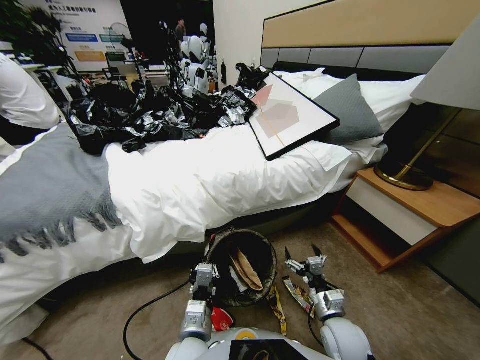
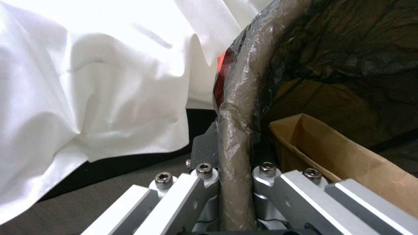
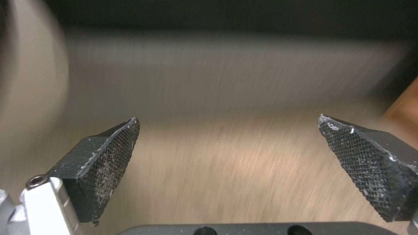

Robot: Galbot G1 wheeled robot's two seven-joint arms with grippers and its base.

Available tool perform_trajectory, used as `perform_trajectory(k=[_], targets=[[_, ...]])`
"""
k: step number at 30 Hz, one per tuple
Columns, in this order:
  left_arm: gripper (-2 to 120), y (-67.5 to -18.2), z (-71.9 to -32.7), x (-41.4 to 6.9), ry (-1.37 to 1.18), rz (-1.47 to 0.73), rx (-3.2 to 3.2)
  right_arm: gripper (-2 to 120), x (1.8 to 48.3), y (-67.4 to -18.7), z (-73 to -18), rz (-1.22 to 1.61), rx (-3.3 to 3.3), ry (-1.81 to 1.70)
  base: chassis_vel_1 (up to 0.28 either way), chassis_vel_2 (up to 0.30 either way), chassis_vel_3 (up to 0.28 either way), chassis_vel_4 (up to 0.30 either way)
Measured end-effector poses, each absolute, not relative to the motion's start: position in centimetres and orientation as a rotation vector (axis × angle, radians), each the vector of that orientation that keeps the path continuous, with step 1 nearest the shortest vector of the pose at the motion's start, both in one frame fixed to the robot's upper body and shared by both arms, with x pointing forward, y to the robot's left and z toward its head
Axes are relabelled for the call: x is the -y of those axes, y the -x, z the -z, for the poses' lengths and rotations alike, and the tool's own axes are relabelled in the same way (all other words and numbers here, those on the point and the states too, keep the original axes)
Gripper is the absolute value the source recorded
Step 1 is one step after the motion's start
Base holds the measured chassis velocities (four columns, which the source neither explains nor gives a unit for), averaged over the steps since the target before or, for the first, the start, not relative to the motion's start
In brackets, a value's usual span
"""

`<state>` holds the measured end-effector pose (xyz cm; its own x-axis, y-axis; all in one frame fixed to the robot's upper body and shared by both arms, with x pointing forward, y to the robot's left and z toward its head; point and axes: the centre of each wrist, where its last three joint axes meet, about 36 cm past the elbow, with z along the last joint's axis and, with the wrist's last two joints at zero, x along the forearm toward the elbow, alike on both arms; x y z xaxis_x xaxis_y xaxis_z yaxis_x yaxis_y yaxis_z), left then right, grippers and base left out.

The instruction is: Pick up the trash bin, then pick up the garbage from the floor and place it into the trash bin.

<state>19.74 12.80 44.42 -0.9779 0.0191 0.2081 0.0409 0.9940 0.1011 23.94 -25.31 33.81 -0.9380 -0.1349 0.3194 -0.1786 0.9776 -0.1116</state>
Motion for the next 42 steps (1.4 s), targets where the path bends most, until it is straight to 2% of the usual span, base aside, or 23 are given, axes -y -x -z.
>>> perform_trajectory(k=[7, 22, 42], targets=[[1, -20.1, -44.8, -13.0, 0.037, 0.151, 2.946, 100, 27.4, -23.7, -28.6, -0.27, 2.645, -0.324, 0.0, 0.0, 0.0, 0.0], [1, -20.0, -44.9, -13.1, 0.036, 0.158, 2.945, 100, 30.3, -22.3, -22.0, -0.286, 2.523, -0.312, 0.0, 0.0, 0.0, 0.0], [1, -20.0, -45.0, -13.0, 0.03, 0.162, 2.949, 100, 32.6, -22.6, -17.7, -0.27, 2.469, -0.266, 0.0, 0.0, 0.0, 0.0]])
